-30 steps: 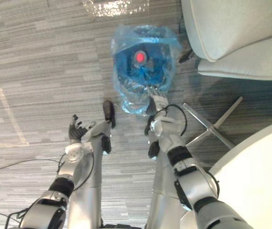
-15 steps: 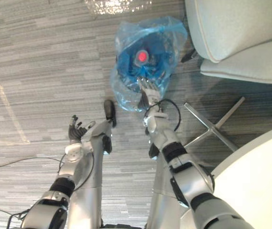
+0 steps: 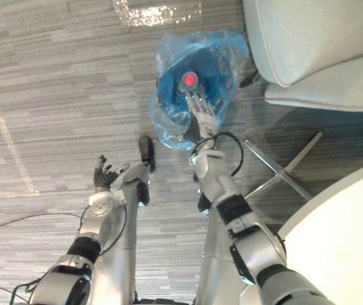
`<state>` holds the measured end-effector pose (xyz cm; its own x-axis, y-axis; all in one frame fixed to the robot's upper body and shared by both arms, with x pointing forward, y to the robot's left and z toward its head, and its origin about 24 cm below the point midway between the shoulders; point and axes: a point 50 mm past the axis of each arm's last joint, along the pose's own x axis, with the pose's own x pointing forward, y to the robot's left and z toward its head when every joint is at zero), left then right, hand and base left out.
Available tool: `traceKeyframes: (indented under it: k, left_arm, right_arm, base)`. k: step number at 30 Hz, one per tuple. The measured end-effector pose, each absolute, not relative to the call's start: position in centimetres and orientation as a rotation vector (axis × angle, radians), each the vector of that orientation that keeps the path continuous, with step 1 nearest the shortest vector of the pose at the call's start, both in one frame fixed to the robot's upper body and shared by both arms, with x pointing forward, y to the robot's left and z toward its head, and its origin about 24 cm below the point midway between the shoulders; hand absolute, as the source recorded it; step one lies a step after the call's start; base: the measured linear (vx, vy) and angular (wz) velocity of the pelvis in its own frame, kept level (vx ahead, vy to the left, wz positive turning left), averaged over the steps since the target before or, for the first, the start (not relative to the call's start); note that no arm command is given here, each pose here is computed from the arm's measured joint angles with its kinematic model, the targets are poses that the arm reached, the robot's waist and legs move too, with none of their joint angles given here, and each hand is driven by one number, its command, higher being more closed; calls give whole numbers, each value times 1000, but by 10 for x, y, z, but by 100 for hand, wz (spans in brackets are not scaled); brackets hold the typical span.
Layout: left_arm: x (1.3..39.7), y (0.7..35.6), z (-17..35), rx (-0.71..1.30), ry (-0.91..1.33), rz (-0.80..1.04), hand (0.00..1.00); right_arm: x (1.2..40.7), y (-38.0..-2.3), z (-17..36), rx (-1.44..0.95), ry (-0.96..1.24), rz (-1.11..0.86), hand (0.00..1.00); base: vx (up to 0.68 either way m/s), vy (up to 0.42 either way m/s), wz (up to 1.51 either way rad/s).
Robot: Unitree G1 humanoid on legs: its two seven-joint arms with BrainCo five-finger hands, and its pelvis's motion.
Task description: Gather rubbish on tea table into small bin, then transfer packed bag to large trash can.
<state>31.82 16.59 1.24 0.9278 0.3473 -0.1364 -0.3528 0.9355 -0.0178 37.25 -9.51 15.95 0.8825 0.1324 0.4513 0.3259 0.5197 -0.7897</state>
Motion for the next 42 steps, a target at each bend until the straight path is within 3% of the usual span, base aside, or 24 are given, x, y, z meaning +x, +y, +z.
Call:
traceKeyframes:
  k: [26,29,34,35,42]
  left_arm:
    - [317,179,14,-161,118,453,0]
    - [318,176,15,-173,111,451,0]
    - [317,175,16,-188,107,455,0]
    - [317,175,16,-190,107,455,0]
    - [316,172,17,-223,101,459,0]
  right_arm:
    - [390,-51,185,-730,-539,154,0]
    - [398,-61,179,-883,-426,-150,0]
    - [401,-69,171,-911,-363,-203,0]
    - [401,-69,172,-910,-363,-205,100]
    - [404,-74,173,-898,-339,-218,100]
  base:
    - [-10,-17,10]
    - [-22,-26,7]
    - [-17,-32,6]
    - [-18,-32,3]
    - [-18,-28,5]
